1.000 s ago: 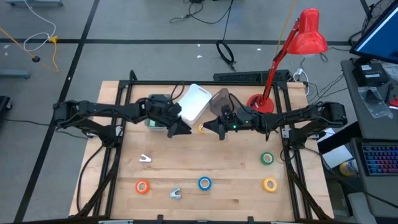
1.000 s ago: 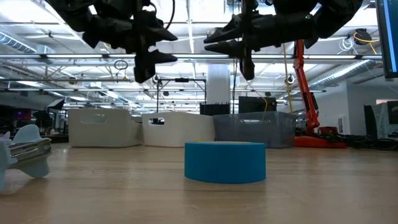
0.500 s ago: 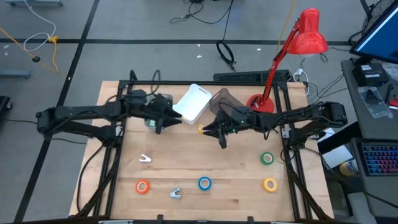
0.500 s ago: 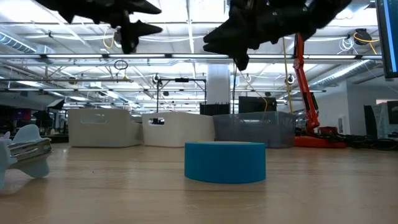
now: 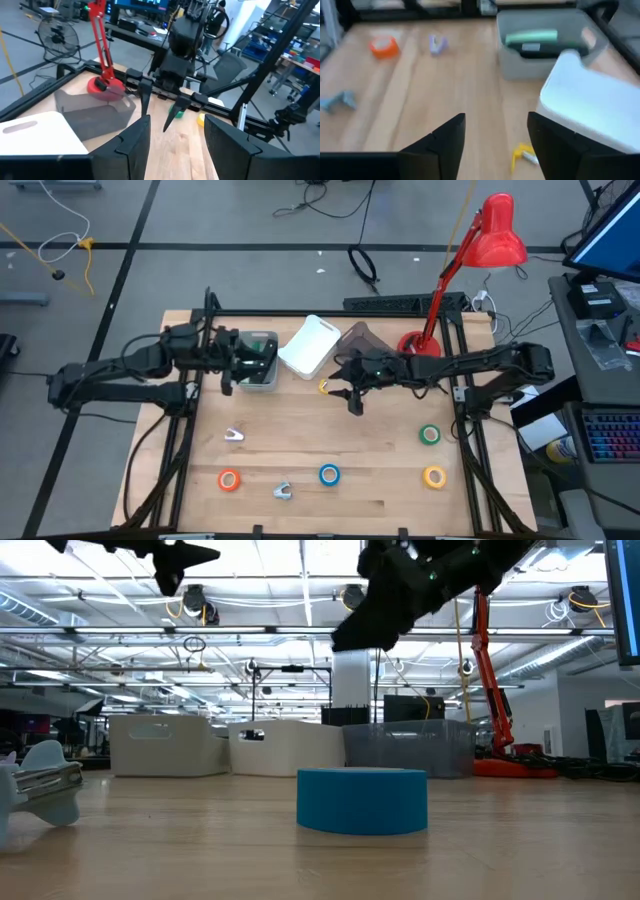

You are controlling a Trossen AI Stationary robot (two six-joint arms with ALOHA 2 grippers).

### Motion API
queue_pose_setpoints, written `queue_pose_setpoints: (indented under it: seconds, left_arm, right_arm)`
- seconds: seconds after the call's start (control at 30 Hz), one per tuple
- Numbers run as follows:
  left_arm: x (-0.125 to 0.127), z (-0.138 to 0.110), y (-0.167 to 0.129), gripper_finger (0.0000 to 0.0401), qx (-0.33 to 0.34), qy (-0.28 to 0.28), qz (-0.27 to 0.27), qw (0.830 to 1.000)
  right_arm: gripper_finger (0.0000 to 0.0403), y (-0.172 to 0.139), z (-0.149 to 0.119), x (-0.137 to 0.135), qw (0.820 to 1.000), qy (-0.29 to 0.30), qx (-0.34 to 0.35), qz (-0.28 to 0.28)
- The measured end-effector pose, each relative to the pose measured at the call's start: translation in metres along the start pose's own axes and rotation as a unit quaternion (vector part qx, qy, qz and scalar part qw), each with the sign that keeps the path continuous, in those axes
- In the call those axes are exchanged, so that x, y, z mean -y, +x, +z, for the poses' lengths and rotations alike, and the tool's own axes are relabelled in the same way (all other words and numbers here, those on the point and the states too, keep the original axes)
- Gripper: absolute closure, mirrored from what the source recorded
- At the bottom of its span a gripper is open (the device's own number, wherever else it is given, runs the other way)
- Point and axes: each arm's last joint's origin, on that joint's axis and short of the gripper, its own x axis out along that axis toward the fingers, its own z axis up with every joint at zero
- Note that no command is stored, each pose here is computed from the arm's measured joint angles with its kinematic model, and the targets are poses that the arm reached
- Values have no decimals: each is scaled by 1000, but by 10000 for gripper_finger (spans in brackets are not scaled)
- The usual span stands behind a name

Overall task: Pick and place Stapler, Stapler remover, tape
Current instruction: Put the small yellow stapler into the gray bin

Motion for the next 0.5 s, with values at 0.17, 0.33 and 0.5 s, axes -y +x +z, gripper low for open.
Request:
queue_pose_setpoints:
  seconds: [0.17, 0.33, 0.5]
  left_arm:
    - [-2, -10, -6, 215, 11, -15, 10, 1000]
    - [-3, -11, -8, 215, 13, -25, 17, 999]
    - [-4, -11, -8, 215, 15, -25, 21, 999]
  right_arm:
    - [179, 20, -3, 5, 999, -24, -38, -4]
    - [180, 48, -2, 15, 996, -56, -75, -9]
    - [176, 66, -4, 25, 988, -74, -139, -10]
